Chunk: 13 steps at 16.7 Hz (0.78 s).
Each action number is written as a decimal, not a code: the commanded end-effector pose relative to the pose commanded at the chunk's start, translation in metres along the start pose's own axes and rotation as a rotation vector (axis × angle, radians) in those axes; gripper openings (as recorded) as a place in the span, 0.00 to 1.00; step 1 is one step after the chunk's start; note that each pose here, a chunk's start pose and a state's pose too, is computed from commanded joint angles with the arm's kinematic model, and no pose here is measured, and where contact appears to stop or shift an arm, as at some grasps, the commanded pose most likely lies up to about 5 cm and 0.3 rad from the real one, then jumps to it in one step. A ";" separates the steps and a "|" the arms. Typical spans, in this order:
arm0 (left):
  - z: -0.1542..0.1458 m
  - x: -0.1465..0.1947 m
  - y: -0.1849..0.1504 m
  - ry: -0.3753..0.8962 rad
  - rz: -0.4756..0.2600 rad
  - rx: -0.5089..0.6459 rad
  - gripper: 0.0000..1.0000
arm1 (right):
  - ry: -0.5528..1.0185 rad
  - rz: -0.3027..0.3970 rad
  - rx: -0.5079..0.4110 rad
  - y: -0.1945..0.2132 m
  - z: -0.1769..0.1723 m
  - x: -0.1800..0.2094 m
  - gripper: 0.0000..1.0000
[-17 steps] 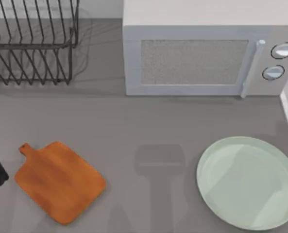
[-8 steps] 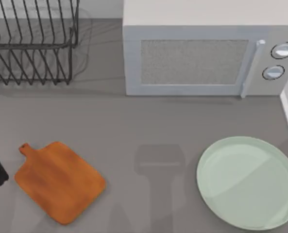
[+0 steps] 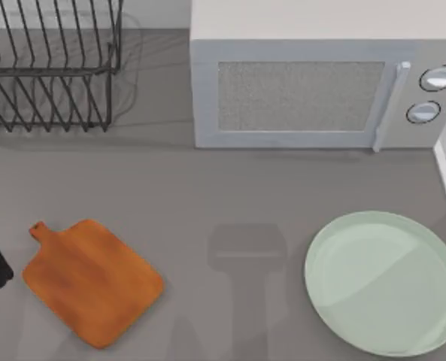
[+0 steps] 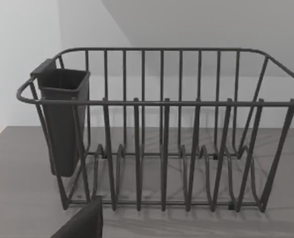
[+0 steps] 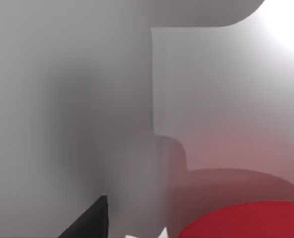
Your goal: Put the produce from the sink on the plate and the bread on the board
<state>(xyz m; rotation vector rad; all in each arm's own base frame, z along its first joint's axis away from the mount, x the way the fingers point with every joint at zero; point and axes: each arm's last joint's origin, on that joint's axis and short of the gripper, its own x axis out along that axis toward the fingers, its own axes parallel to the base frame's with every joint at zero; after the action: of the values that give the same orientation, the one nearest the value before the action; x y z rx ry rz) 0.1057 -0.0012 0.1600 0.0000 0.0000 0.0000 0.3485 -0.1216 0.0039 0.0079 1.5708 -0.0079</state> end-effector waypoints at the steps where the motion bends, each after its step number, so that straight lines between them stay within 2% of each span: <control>1: 0.000 0.000 0.000 0.000 0.000 0.000 1.00 | 0.000 0.000 0.000 0.000 0.000 0.000 0.62; 9: 0.000 0.000 0.000 0.000 0.000 0.000 1.00 | 0.000 0.000 0.000 0.000 0.000 0.000 0.02; 13: 0.000 0.000 0.000 0.000 0.000 0.000 1.00 | 0.000 0.000 0.000 0.000 0.000 0.000 0.00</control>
<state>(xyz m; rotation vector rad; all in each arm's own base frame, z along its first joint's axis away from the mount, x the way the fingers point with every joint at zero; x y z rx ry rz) 0.1057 -0.0012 0.1600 0.0000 0.0000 0.0000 0.3485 -0.1216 0.0039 0.0079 1.5708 -0.0079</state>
